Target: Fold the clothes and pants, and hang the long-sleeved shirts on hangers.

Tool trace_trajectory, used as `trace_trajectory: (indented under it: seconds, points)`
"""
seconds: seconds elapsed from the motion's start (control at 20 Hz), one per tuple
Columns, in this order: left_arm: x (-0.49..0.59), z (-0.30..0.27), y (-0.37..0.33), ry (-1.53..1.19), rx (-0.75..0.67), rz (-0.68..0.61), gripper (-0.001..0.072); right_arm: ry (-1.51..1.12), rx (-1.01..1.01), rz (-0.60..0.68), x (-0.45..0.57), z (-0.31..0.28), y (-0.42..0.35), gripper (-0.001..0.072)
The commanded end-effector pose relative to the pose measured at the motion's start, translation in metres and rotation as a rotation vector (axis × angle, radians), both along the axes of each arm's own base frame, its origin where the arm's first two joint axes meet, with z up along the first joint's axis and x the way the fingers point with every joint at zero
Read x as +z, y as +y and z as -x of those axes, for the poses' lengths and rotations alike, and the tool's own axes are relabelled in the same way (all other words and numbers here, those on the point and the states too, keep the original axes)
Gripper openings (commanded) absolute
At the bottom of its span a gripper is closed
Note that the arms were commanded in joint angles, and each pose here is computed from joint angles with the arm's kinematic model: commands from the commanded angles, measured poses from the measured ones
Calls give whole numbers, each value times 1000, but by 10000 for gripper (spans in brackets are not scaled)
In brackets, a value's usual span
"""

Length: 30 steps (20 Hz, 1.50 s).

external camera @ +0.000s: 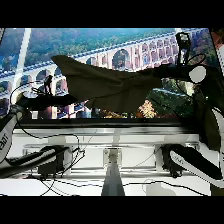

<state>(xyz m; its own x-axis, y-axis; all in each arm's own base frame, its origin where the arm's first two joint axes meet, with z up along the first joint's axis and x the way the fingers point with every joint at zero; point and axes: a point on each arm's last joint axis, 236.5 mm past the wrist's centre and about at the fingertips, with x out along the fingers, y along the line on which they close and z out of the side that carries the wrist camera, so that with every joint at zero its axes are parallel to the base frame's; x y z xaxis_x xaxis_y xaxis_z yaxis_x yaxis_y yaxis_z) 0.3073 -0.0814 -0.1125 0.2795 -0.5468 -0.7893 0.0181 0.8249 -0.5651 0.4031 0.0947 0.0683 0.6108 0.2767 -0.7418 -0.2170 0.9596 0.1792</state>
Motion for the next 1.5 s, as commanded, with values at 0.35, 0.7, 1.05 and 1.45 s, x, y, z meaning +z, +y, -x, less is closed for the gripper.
trace_trajectory:
  seconds: [0.35, 0.7, 1.05, 1.45]
  points:
    - [76, -81, 18, -257, 25, -53, 12, -69, 2, 5, 30, -12, -1, 8]
    - [435, -145, 67, -1124, 183, -263, 12, -544, -20, 66, 243, -26, -18, 8]
    - [688, 58, 119, -1844, 641, -517, 12, -1043, -66, 20, 449, 101, -36, 8]
    - [716, 149, 97, -1988, 644, -675, 12, -1321, -80, -48, 522, 227, -47, 8]
